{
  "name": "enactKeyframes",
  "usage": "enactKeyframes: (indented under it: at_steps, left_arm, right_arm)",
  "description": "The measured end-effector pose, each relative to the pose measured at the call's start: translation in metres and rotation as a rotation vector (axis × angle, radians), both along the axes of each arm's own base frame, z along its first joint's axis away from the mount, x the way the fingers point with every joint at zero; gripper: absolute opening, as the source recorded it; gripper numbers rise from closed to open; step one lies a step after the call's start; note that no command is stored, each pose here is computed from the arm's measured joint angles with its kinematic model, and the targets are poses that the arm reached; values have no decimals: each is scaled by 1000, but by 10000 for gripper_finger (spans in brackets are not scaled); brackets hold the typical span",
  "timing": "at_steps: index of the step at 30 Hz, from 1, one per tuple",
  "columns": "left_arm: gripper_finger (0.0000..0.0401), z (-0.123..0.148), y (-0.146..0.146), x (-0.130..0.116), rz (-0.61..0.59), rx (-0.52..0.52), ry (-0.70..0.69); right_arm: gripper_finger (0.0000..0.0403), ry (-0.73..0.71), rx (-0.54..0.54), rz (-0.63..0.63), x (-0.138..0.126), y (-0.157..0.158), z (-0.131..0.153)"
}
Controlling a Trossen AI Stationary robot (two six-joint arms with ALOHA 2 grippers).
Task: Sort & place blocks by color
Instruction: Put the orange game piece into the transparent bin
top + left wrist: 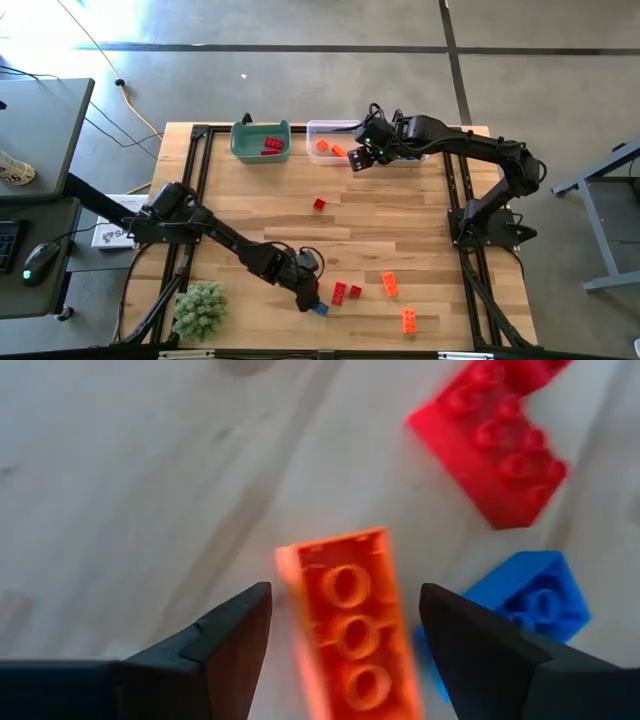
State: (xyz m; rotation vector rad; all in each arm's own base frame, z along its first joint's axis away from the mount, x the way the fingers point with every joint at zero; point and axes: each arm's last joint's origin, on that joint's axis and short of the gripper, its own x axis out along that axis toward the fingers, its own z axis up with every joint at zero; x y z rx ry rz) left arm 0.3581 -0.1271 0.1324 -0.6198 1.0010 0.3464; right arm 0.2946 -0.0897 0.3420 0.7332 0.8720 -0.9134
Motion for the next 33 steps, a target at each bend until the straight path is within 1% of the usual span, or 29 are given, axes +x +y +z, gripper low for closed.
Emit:
enactKeyframes:
  at_steps: [5, 8, 14, 16, 19, 22, 25, 30, 33]
  left_arm:
    - [243, -4, -4, 9, -42, 26, 6]
    - [243, -5, -4, 9, -50, 51, 32]
    - [236, -7, -2, 7, -76, 139, 50]
    - [223, -8, -1, 6, -96, 176, 55]
    - [192, -9, 1, 5, -134, 228, 67]
    - [152, -9, 4, 6, -173, 258, 75]
    - [115, -9, 8, 7, -218, 267, 78]
    - [111, -6, 15, 10, -273, 242, 83]
    - [111, -1, 25, 10, -284, 232, 92]
  right_arm:
    - [228, 4, 3, -3, 0, 0, 0]
    - [228, 4, 3, -1, 0, 1, 0]
    - [228, 4, 2, 17, 1, 6, 0]
    - [228, 4, 2, 25, 2, 9, 0]
    - [228, 4, 2, 37, 3, 12, 0]
    - [228, 3, 6, 51, 4, 16, 0]
    - [228, -3, 36, 80, 5, 20, 0]
    - [228, -7, 80, 154, 7, 27, -1]
    - [228, 6, 80, 190, 7, 32, -1]
